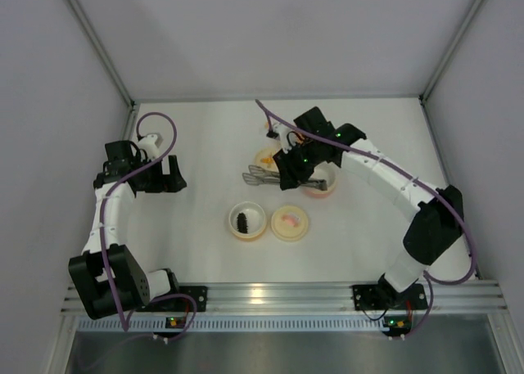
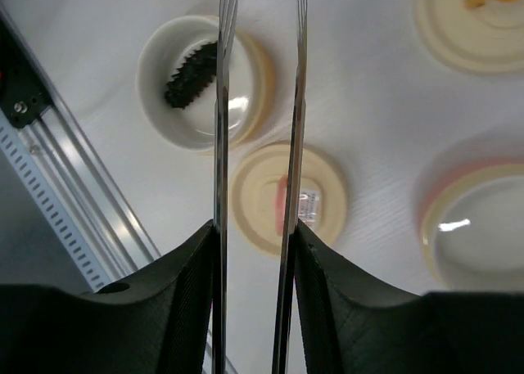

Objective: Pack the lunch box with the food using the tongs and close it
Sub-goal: Place the fake food in the packing box, then pick up the fake food from the plate.

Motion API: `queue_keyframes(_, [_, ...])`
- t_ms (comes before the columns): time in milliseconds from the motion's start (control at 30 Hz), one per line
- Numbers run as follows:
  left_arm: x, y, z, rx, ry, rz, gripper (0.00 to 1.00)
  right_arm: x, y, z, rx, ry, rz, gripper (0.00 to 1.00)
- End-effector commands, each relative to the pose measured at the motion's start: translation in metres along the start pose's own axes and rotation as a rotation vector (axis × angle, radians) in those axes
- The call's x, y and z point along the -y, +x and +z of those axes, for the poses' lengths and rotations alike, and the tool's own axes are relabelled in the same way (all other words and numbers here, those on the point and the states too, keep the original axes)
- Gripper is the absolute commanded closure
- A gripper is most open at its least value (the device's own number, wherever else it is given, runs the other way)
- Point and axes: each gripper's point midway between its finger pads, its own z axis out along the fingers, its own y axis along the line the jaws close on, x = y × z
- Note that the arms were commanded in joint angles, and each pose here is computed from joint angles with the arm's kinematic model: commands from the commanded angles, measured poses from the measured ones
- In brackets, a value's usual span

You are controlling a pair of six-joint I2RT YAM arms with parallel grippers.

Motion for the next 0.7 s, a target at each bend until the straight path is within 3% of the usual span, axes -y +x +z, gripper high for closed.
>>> queue_keyframes(0, [0.005,-0.012,-0.006,0.045,0.024,0.029,0.02,0.038,-0.045,-0.046,0.19,0.177,0.002,0.61])
queue_keyframes(233, [0.007,-0.019,-0.006,0.059,0.04,0.028,0.02,0.13,-0.067,-0.082,0.323,0.482,0.155,0.59])
queue_keyframes(667, [0.005,-0.017,-0.002,0.054,0.042,0.018,0.02,0.196,-0.077,-0.051,0.356,0.594,0.292,0.61])
